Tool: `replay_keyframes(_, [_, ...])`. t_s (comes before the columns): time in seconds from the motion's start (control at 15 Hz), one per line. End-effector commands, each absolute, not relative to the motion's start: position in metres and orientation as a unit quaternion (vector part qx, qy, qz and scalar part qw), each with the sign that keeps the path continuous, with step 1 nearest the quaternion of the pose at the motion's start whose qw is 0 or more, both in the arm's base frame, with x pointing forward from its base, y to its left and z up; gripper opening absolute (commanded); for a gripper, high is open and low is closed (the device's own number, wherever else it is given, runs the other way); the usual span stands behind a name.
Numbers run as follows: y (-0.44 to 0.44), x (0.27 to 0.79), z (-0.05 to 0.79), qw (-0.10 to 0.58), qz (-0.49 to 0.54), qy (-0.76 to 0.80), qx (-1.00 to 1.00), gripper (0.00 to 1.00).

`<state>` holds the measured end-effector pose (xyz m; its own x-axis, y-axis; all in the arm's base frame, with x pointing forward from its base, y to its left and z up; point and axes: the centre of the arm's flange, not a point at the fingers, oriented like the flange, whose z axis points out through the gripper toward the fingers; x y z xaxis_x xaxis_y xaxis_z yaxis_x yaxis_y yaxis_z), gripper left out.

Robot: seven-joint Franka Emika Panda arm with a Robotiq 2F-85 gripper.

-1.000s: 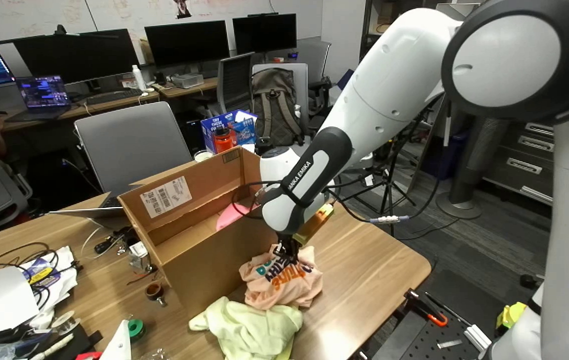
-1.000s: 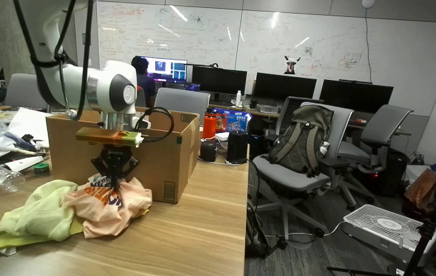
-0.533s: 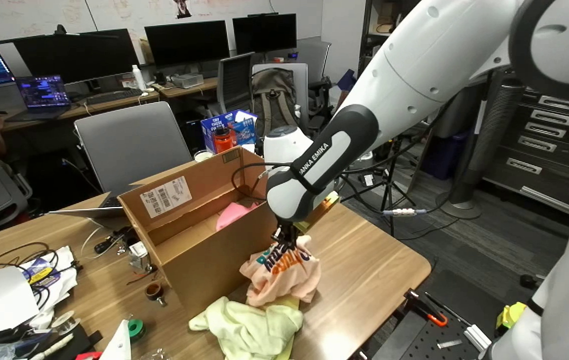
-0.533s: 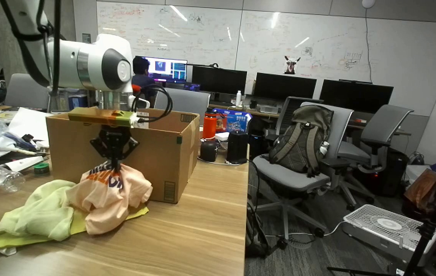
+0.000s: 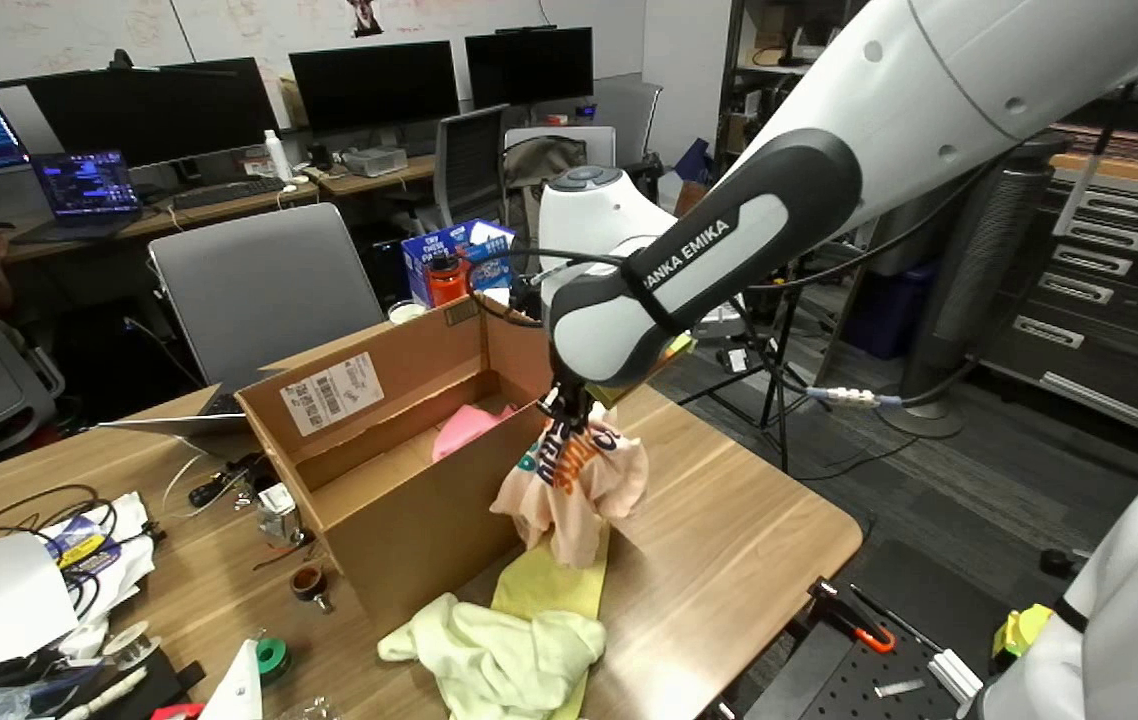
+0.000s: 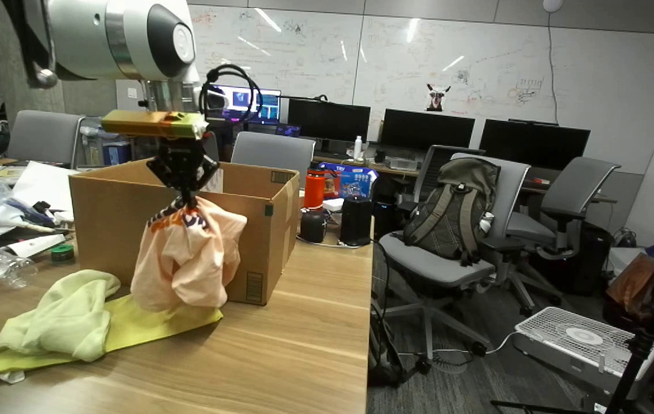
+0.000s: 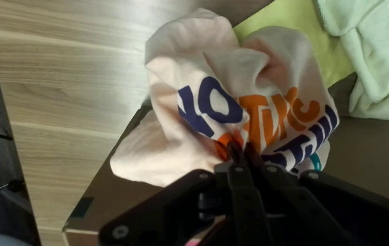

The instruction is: Put the peach and pink shirt and the green towel in the box respectively

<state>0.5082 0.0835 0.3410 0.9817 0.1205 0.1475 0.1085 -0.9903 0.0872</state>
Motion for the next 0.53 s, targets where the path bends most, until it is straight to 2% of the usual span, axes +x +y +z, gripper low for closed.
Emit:
replay_keyframes(0.0, [0.078,0.502,0.392,0.069,0.12,0.044,0.989,0.01])
replay_keyframes(0.47, [0.075,0.508,0.466,0.101,0.189,0.033,0.976,0.01])
